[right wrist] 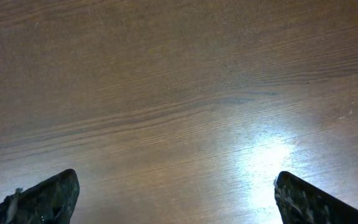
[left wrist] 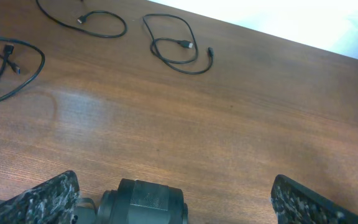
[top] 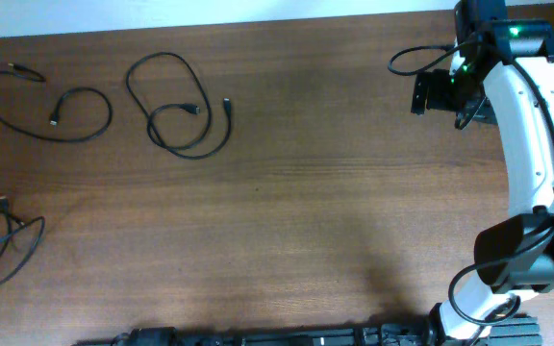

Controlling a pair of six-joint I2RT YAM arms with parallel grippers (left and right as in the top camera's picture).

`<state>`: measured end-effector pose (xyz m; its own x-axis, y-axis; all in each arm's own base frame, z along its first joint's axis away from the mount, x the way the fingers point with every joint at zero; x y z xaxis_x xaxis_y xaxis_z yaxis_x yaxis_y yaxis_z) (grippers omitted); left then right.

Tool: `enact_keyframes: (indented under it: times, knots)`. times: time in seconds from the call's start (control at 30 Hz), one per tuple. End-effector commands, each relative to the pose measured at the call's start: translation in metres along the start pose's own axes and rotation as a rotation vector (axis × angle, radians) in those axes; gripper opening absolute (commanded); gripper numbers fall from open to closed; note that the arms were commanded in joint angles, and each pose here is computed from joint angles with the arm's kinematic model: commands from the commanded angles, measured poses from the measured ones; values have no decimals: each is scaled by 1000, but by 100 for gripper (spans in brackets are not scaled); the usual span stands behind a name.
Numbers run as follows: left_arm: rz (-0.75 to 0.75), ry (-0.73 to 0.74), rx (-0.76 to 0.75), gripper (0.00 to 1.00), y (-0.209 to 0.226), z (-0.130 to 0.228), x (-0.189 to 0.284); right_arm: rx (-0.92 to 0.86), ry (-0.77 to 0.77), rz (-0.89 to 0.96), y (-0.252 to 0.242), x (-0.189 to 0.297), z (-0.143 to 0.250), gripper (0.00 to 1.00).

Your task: Untangle cables

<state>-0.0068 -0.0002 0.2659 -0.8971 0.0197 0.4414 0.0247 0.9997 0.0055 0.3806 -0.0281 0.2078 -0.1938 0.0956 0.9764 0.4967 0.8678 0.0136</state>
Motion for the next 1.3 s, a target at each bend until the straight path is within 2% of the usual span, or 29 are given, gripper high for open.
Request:
enact_keyframes:
  times: [0.0, 0.1, 0.27, 0.43, 0.7, 0.83, 0.97, 1.0, 1.27]
  knots:
    - [-14, -55, 17, 99, 3, -9, 0, -11, -22, -10, 1, 8, -1, 99]
    - [-76, -230, 28, 99, 13, -57, -16, -11, -22, -10, 1, 8, -1, 99]
    - [-84, -257, 31, 99, 15, -71, -107, -11, -22, -10, 1, 8, -1, 99]
    - [-84, -332, 34, 99, 15, -71, -170, -11, -22, -10, 1, 8, -1, 99]
    - [-80, -349, 34, 99, 14, -30, -241, -11, -22, -10, 1, 8, -1, 99]
    - [-80, -363, 33, 99, 14, -9, -264, -11, -22, -10, 1, 8, -1, 99]
    - [11, -391, -286, 99, -11, -11, -265, -11, -22, -10, 1, 8, -1, 99]
    - [34, -393, -317, 99, -15, -11, -265, -11, -22, -10, 1, 8, -1, 99]
    - [30, -392, -316, 99, -14, -10, -265, -11, -22, -10, 1, 8, -1, 99]
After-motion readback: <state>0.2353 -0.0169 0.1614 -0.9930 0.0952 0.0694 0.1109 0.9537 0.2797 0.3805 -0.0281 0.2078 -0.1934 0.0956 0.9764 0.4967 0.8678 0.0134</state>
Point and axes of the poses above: each gripper's point midway between its finger pads, its own x axis back along the fingers, its own y axis along the line the jaws close on, z = x × y, the point moved 1 cm from there along x, back along the fingers, and after that the axes turned 15 degrees about -x, right-handed, at the moved point
